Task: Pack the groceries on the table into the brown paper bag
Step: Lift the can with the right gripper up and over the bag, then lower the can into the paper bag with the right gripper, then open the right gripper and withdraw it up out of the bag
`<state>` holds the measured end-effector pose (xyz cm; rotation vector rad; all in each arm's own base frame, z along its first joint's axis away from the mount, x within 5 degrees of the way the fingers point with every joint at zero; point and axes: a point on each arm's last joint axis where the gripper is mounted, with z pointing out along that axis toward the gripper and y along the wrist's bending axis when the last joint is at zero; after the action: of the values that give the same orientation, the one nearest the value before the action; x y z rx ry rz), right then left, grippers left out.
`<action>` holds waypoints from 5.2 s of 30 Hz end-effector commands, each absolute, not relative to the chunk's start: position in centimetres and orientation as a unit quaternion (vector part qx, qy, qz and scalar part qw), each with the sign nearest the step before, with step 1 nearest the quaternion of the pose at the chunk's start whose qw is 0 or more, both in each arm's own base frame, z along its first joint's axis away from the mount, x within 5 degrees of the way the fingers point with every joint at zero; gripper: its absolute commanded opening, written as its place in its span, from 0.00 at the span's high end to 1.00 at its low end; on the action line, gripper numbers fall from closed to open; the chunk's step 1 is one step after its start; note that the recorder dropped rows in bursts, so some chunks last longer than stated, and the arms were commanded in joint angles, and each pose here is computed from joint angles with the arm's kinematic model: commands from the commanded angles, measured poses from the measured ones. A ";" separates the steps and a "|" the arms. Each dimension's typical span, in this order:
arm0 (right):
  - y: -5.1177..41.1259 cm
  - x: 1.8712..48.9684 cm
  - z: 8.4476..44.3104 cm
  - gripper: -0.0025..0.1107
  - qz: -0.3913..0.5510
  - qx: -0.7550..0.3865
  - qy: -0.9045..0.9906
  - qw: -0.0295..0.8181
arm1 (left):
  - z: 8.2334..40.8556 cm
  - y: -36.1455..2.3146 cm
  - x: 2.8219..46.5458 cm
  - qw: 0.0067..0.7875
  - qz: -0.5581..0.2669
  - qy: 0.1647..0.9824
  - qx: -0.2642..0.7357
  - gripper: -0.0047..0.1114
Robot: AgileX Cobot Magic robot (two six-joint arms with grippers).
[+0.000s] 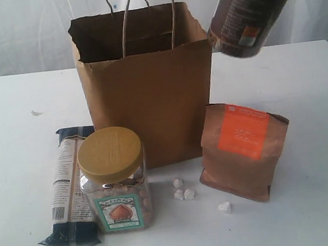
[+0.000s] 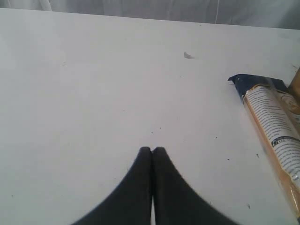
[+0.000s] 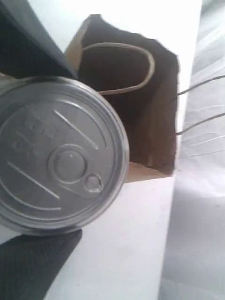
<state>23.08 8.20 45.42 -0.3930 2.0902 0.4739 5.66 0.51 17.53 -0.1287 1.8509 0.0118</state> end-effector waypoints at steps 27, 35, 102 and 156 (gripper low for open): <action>11.6 30.0 45.9 0.83 0.341 -0.098 0.744 0.566 | 17.4 0.5 5.6 0.598 0.003 0.799 -0.059 0.96; 13.5 30.6 45.9 0.83 0.281 -0.144 0.713 0.626 | 17.4 0.5 5.6 0.598 0.003 0.799 -0.059 0.96; 20.6 35.4 34.6 0.51 0.228 -0.271 0.792 0.498 | 17.4 0.5 5.6 0.598 0.003 0.799 -0.059 0.96; 19.4 32.3 39.6 0.23 0.273 -0.246 0.763 0.532 | 17.4 0.5 5.6 0.598 0.003 0.799 -0.059 0.96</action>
<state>33.35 19.97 37.78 -0.6056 1.8655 0.6365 5.66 0.51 17.53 -0.1287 1.8509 0.0118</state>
